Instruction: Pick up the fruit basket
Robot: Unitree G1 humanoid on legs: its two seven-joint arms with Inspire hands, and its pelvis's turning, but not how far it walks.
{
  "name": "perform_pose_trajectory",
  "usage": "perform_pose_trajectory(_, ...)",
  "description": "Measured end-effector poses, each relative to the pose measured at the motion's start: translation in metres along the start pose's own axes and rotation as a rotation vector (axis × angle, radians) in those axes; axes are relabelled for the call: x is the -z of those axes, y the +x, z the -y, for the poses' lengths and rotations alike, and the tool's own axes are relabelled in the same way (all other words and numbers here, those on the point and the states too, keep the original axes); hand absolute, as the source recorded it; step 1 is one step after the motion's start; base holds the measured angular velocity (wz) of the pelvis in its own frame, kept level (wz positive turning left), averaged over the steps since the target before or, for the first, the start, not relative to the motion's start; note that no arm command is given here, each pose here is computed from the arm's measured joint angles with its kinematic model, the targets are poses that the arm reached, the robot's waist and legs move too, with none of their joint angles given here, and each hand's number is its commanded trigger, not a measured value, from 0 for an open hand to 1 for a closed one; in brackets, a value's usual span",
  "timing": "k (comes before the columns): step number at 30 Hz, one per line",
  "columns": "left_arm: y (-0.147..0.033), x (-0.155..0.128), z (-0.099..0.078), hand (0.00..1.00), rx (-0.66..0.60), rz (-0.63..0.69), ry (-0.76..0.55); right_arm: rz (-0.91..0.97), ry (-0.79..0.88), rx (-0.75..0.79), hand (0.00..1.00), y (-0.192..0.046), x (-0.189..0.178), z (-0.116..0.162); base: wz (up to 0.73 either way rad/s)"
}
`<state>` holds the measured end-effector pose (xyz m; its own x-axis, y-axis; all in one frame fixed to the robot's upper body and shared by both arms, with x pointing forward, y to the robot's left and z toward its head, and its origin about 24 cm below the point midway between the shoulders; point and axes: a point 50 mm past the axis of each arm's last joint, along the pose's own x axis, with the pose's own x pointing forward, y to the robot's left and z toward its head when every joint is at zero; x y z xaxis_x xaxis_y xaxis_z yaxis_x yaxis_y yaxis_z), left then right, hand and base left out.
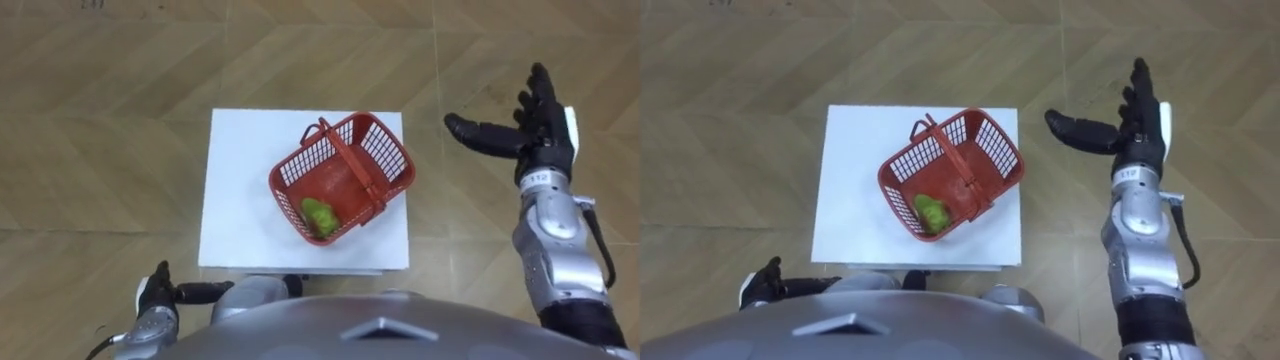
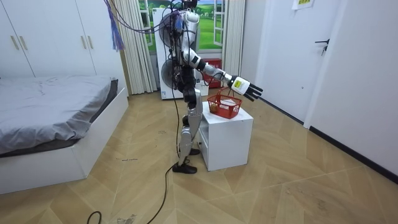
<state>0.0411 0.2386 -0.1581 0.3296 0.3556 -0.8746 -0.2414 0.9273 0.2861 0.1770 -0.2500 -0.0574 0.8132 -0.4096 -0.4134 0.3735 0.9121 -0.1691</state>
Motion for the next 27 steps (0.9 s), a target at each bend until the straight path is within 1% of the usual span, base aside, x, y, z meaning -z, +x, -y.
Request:
perform_pose_trajectory(4,-0.001,0.004,-0.001,0.0,-0.007,-0.013,0.0,-0.077,-0.015,0.038,0.0,-0.002,0.02,0.006,0.0)
perform_pose_trajectory(9,-0.002,0.009,-0.003,0.0,-0.023,-0.027,-0.002,-0.222,-0.053,0.091,0.0,-0.009,0.054,0.016,0.01)
perform_pose_trajectory(12,-0.002,0.011,-0.004,0.0,-0.024,-0.031,-0.001,-0.376,-0.096,0.127,0.0,-0.021,0.087,0.026,0.05)
perform_pose_trajectory(14,-0.003,0.011,-0.005,0.0,-0.026,-0.034,-0.005,-0.434,-0.114,0.136,0.0,-0.027,0.099,0.03,0.0)
perform_pose_trajectory(18,-0.003,0.012,-0.006,0.0,-0.03,-0.035,-0.01,-0.558,-0.162,0.113,0.0,-0.044,0.124,0.037,0.03)
perform_pose_trajectory(22,-0.002,0.011,-0.006,0.0,-0.024,-0.035,-0.01,-0.641,-0.187,0.088,0.0,-0.056,0.139,0.042,0.0)
perform_pose_trajectory(27,-0.002,0.015,-0.004,0.0,0.011,-0.067,-0.006,-0.767,-0.206,0.039,0.0,-0.073,0.157,0.044,0.0)
